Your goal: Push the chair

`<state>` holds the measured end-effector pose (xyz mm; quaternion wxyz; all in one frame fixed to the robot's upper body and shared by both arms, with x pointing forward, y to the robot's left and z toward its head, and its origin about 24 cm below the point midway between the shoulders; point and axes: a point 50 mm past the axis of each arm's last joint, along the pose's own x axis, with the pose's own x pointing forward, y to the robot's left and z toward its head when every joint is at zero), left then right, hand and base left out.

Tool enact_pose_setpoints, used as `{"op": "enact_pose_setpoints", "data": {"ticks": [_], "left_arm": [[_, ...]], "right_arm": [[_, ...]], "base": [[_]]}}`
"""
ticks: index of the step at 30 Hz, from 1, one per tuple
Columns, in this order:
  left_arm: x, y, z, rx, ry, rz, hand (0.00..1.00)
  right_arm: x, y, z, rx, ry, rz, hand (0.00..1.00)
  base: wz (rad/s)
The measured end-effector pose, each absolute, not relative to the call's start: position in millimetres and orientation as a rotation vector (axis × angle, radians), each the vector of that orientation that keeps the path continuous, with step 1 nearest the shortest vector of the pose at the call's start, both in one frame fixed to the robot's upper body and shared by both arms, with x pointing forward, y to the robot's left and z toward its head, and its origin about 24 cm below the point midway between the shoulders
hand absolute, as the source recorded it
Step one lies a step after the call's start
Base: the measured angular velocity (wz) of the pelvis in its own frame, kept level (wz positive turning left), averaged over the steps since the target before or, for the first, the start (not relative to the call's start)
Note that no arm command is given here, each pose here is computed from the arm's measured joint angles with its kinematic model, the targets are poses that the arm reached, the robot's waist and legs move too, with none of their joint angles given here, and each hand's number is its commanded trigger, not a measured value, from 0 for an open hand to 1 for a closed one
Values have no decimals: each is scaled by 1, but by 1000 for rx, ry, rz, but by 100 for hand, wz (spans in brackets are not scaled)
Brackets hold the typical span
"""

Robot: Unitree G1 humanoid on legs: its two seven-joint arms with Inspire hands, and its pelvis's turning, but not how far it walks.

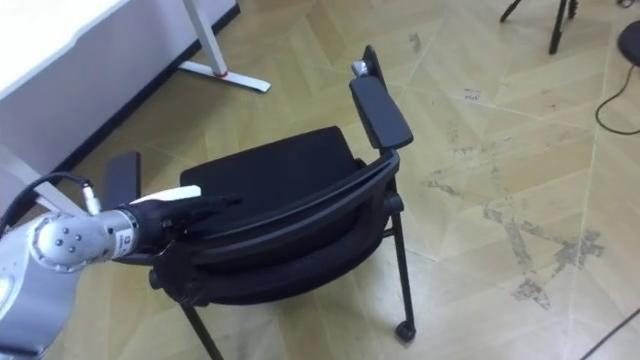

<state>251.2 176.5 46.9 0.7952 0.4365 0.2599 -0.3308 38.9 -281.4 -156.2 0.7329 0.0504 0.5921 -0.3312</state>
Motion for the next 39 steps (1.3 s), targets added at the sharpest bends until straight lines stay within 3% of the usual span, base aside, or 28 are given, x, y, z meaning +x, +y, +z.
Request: {"op": "enact_pose_setpoints", "data": {"ticks": [11,12,13,14,39], "left_arm": [[255,184,44,943,542,-655,2],[256,185,43,940,543,-639,42],[256,186,42,941,540,-629,55],[256,186,42,943,536,-628,100],[256,178,31,1001,428,-579,100]], "right_arm": [[50,-285,-153,94,1254,-742,0],[51,-285,-152,93,1247,-744,0],[51,-286,-151,91,1238,-749,0],[51,-286,-151,90,1235,-752,0],[46,-282,-152,141,1227,-750,0]], "base": [[-3],[0],[0],[0],[0]]}}
